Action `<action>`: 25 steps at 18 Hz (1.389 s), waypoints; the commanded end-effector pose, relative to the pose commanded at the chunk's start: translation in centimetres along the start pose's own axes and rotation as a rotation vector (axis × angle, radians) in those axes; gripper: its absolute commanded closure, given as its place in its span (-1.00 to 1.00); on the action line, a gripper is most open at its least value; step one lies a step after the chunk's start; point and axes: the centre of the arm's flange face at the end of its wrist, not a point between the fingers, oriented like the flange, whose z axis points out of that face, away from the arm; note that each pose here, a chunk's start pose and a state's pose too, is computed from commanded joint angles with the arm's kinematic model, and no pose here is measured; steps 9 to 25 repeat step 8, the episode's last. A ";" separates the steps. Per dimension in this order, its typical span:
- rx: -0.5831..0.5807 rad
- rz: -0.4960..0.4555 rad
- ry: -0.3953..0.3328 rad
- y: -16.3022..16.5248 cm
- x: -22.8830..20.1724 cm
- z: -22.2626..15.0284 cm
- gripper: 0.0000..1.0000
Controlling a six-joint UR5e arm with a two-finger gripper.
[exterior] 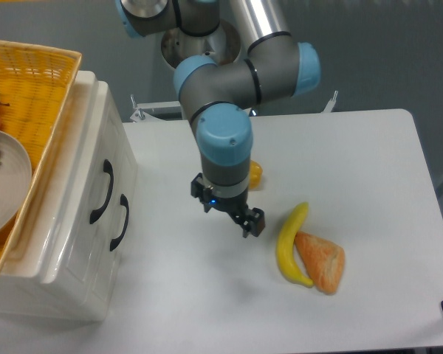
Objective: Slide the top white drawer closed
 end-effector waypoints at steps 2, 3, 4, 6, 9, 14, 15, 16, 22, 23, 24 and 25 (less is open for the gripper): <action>0.000 -0.014 0.000 1.6 -1.2 0.0 -1.00; 0.003 -0.018 -0.006 2.4 -1.9 -0.1 -1.00; 0.005 -0.015 -0.012 3.0 -2.5 0.0 -1.00; 0.005 -0.007 -0.020 4.2 -3.3 -0.1 -1.00; 0.006 0.006 -0.023 4.9 -3.8 -0.3 -1.00; 0.006 0.006 -0.023 4.9 -3.8 -0.3 -1.00; 0.006 0.006 -0.023 4.9 -3.8 -0.3 -1.00; 0.006 0.006 -0.023 4.9 -3.8 -0.3 -1.00; 0.006 0.006 -0.023 4.9 -3.8 -0.3 -1.00; 0.006 0.006 -0.023 4.9 -3.8 -0.3 -1.00; 0.006 0.006 -0.023 4.9 -3.8 -0.3 -1.00; 0.006 0.006 -0.023 4.9 -3.8 -0.3 -1.00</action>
